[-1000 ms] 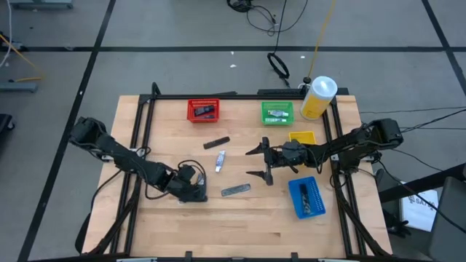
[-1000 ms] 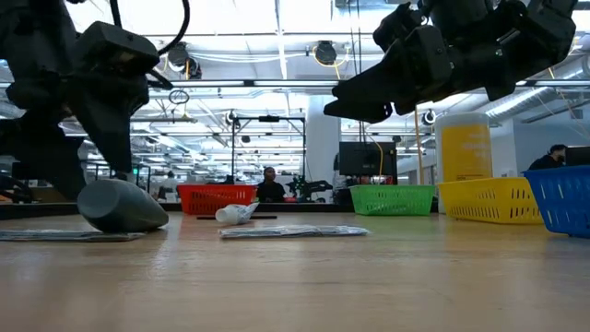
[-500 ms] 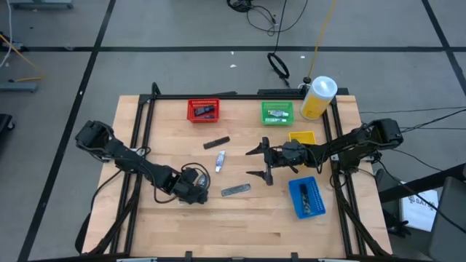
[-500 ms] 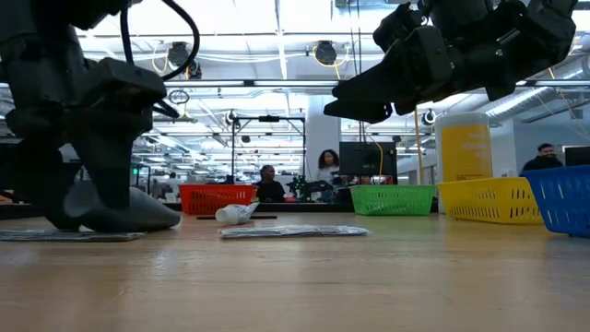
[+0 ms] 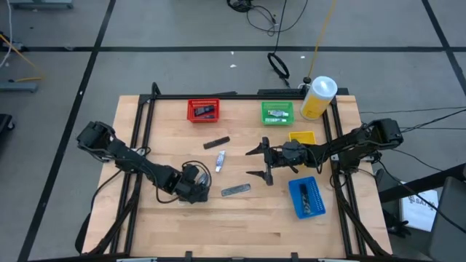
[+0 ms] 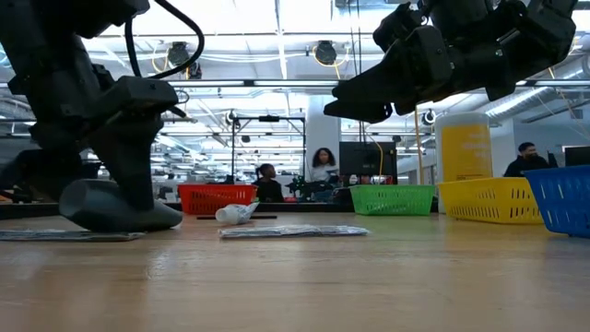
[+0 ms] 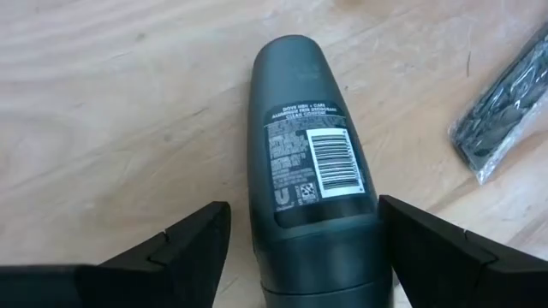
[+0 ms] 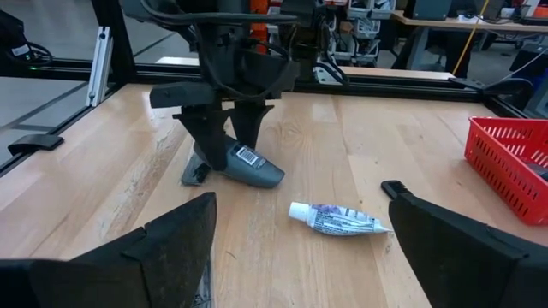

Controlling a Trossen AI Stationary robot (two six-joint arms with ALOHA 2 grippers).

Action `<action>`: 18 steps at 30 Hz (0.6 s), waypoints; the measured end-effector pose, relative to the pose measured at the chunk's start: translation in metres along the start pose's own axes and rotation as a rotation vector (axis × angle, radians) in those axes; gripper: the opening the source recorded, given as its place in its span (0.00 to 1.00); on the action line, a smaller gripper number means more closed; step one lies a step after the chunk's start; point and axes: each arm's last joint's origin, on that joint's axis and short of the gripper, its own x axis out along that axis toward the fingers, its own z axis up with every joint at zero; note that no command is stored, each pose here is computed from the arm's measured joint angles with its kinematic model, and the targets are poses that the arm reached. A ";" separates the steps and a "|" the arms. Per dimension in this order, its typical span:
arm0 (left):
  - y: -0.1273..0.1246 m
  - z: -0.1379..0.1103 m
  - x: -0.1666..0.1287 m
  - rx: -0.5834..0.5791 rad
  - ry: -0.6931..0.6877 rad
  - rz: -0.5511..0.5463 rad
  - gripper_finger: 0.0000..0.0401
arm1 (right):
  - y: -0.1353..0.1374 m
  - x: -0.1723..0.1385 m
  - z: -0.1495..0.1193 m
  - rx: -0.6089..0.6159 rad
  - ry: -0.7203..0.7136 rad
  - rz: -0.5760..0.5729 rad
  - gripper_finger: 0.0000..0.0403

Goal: Pick & Place Travel size toiletries
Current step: Put the gray deodorant into the yellow bin

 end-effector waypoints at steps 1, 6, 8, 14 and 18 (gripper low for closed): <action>0.000 0.000 0.001 0.009 0.000 0.002 0.73 | 0.000 0.000 0.000 0.000 0.000 0.000 0.84; 0.000 -0.001 0.002 0.052 0.004 0.004 0.67 | 0.000 0.000 0.000 0.000 0.000 0.000 0.83; 0.000 -0.001 0.002 0.064 0.007 0.002 0.60 | 0.000 0.000 0.000 0.000 0.000 0.000 0.83; -0.001 0.000 0.002 0.126 0.010 -0.004 0.48 | 0.000 0.000 0.000 -0.007 0.000 -0.001 0.83; -0.001 0.004 0.001 0.155 0.011 -0.006 0.49 | 0.000 0.000 0.000 -0.008 0.000 -0.001 0.83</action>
